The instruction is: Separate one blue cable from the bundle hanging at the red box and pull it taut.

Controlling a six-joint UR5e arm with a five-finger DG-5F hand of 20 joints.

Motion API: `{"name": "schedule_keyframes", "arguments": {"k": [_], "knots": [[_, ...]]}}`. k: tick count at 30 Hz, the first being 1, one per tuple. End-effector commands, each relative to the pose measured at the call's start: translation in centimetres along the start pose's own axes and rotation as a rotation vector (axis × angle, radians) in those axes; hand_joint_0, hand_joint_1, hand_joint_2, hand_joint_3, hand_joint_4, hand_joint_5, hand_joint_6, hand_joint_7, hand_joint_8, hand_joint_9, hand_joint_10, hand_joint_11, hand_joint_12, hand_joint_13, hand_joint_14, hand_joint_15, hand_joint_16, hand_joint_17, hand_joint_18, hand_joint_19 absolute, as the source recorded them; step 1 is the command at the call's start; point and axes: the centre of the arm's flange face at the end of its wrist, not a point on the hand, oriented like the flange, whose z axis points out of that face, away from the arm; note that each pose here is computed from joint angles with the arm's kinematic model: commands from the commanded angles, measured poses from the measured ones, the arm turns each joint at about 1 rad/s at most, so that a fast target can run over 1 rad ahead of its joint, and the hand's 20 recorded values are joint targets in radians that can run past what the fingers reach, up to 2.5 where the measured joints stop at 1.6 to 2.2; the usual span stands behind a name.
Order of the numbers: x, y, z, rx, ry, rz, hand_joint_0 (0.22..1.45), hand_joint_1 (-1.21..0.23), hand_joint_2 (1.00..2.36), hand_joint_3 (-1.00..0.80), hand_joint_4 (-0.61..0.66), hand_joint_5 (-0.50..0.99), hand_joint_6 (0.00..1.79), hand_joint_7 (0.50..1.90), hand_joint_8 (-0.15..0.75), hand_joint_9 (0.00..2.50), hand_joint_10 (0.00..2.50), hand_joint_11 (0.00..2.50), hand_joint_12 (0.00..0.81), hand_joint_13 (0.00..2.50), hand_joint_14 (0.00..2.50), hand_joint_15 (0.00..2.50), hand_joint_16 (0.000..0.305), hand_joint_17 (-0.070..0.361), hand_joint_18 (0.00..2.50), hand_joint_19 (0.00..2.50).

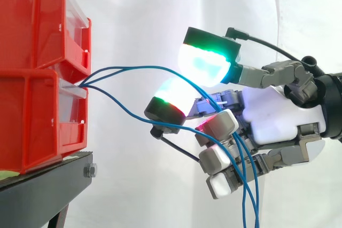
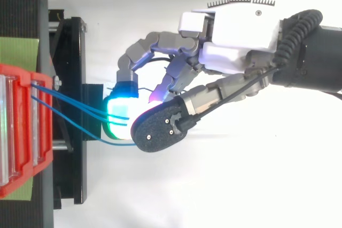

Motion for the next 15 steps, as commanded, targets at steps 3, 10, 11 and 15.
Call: {"name": "schedule_keyframes", "arguments": {"k": [3,10,11,15], "knots": [[0.03,-0.02,0.00,0.001,0.000,0.000,0.67,-0.77,1.01,-0.41,-0.10,-0.18,0.90,1.00,0.284,1.10,0.01,1.21,0.361,0.96,0.03,0.77,0.050,0.113,0.73,0.62],[0.00,-0.02,0.00,0.000,-0.004,0.000,0.79,-0.89,1.00,-0.50,-0.07,-0.20,0.94,1.00,0.291,1.05,0.01,1.19,0.363,0.93,0.02,0.74,0.051,0.114,0.73,0.56],[-0.12,-0.01,0.00,0.000,-0.005,0.000,0.79,-0.90,1.00,-0.50,-0.06,-0.19,0.93,0.99,0.293,1.05,0.01,1.19,0.366,0.93,0.03,0.75,0.051,0.115,0.74,0.55],[-0.11,-0.02,-0.01,0.002,-0.004,0.000,0.73,-0.91,1.00,-0.50,0.00,-0.18,0.92,1.02,0.299,1.07,0.01,1.21,0.360,0.93,0.03,0.75,0.051,0.114,0.74,0.55]]}}
